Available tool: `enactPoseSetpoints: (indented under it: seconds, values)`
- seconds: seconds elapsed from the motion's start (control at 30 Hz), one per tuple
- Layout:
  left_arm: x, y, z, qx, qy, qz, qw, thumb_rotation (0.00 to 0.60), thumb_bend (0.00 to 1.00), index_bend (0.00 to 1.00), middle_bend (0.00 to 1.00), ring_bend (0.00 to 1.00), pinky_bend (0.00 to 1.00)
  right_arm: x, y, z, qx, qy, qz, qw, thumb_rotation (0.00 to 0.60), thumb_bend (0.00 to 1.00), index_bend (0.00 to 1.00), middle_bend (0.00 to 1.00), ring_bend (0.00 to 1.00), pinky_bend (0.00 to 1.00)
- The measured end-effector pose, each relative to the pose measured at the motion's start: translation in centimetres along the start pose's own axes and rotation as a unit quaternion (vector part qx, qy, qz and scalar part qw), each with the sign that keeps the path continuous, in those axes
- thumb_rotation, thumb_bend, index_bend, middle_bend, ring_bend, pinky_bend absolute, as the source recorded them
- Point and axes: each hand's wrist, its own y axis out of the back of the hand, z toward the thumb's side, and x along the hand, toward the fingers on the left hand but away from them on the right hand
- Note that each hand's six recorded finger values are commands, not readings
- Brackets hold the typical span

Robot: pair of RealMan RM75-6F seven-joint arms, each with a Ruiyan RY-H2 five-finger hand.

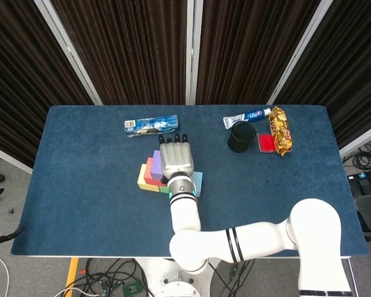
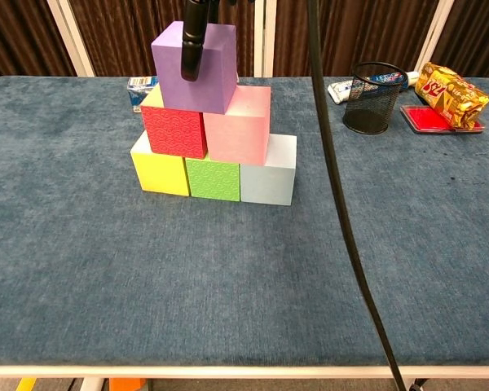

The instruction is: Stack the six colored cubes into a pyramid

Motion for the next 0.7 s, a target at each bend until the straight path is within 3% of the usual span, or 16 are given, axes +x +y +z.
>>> enactPoseSetpoints:
  seconds: [0.23,0.43,0.7]
  values:
    - [0.2,0.0,0.3,0.007,-0.001,-0.002,1.0000,0.600,0.00,0.12,0.11,0.00,0.14,0.7,0.6,-0.8,0.003,0.005,0.018,0.9998,0.600,0.00,0.00,0.07,0.00,0.00]
    - [0.5,0.1,0.9,0.016,-0.001,-0.003,0.9999,0.600,0.00,0.12,0.11,0.00,0.14,1.9,2.5,-2.6,-0.005,0.012,0.025,0.9996,0.600,0.00,0.00,0.04,0.00,0.00]
    - [1.2,0.4,2.4,0.035,-0.005,-0.003,0.9994,0.600,0.00,0.12,0.11,0.00,0.14,4.8,5.5,-8.7,-0.001,0.009,0.014,0.9999,0.600,0.00,0.00,0.02,0.00,0.00]
